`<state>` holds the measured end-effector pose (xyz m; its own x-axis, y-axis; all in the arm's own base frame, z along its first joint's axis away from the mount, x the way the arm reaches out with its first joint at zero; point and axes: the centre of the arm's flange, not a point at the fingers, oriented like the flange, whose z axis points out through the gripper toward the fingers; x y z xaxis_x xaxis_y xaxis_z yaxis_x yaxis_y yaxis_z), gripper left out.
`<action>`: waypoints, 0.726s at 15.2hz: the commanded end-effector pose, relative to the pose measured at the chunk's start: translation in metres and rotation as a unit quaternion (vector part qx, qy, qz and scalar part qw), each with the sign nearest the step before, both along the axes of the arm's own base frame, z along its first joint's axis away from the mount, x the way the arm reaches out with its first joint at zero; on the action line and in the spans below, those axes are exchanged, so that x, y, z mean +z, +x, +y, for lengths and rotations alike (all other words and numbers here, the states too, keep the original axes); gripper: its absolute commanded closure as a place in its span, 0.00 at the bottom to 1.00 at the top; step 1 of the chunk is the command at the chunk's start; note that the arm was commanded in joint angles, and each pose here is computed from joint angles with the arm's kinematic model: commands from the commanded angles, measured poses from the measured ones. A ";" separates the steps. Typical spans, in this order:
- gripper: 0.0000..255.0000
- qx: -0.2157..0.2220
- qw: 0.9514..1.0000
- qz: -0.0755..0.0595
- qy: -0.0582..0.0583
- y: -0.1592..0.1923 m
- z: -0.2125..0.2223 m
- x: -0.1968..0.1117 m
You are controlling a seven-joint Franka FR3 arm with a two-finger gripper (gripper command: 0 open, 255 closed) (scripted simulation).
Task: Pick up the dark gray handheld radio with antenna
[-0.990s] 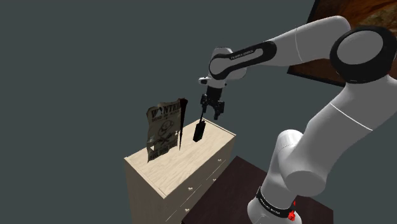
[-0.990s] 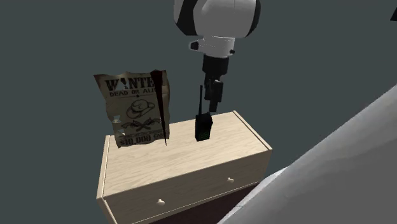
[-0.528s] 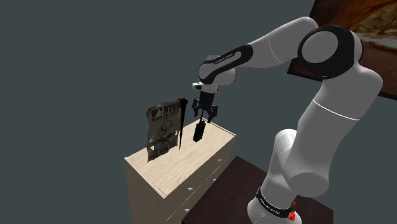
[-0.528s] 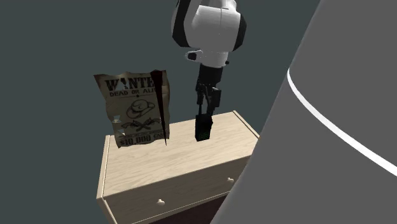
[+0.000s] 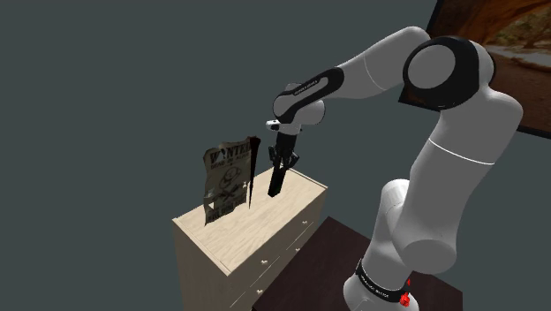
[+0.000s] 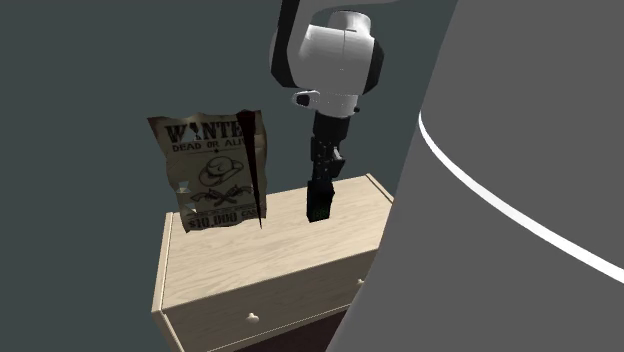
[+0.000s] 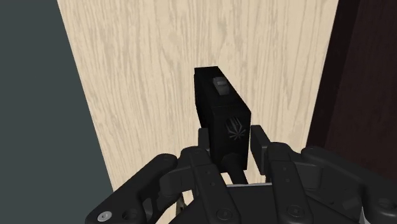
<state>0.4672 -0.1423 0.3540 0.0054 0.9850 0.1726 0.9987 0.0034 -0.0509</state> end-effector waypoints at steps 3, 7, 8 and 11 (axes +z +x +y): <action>1.00 0.000 1.000 0.000 0.000 0.000 0.000 -0.001; 1.00 0.000 1.000 0.000 0.000 0.000 0.001 -0.001; 1.00 0.000 1.000 0.000 0.000 0.000 0.001 0.004; 1.00 0.000 1.000 0.000 0.000 0.000 0.001 0.020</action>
